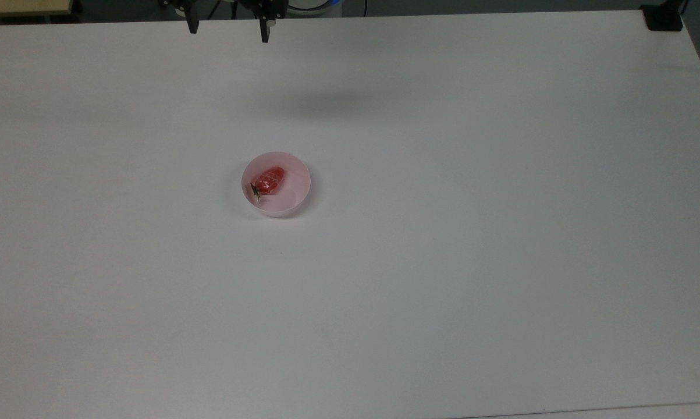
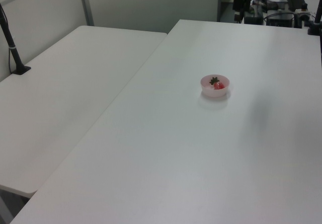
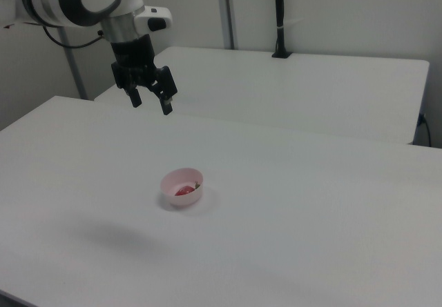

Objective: Pick up strawberry from bowl
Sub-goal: 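Move the open gripper down toward the pink bowl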

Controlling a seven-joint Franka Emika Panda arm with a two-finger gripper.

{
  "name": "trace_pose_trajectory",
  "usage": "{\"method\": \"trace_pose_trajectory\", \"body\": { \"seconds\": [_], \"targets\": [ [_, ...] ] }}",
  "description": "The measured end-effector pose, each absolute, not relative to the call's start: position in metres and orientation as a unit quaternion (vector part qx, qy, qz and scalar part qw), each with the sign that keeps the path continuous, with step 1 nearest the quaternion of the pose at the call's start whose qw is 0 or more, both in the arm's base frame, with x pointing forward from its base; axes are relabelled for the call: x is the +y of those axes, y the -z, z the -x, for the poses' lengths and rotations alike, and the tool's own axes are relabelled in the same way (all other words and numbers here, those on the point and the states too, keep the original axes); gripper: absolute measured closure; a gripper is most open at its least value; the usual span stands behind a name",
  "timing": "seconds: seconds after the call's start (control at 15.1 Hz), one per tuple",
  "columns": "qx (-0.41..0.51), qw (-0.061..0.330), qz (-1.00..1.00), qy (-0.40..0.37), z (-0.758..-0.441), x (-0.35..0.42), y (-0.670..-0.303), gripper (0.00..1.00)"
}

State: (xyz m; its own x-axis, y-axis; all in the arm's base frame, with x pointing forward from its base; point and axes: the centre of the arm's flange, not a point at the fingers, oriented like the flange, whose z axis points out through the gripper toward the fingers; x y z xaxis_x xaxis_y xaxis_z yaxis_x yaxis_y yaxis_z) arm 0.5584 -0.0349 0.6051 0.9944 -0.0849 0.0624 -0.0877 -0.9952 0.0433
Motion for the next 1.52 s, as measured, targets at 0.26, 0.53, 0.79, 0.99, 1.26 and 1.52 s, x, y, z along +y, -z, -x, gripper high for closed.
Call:
{"method": "trace_pose_trajectory", "body": {
  "seconds": [0.26,0.53,0.79,0.99,1.26,1.52],
  "targets": [
    [-0.043,0.023,-0.998,-0.03,-0.558,-0.035,-0.605,0.0],
    [-0.043,0.023,-0.998,-0.03,-0.558,-0.035,-0.605,0.0],
    [-0.043,0.023,-0.998,-0.03,-0.558,-0.035,-0.605,0.0],
    [-0.04,0.023,-0.999,-0.029,-0.558,-0.041,-0.604,0.0],
    [0.019,0.026,-0.999,-0.032,-0.571,-0.056,-0.586,0.0],
    [0.022,0.025,-0.999,-0.016,-0.591,-0.059,-0.547,0.0]
  ]
}}
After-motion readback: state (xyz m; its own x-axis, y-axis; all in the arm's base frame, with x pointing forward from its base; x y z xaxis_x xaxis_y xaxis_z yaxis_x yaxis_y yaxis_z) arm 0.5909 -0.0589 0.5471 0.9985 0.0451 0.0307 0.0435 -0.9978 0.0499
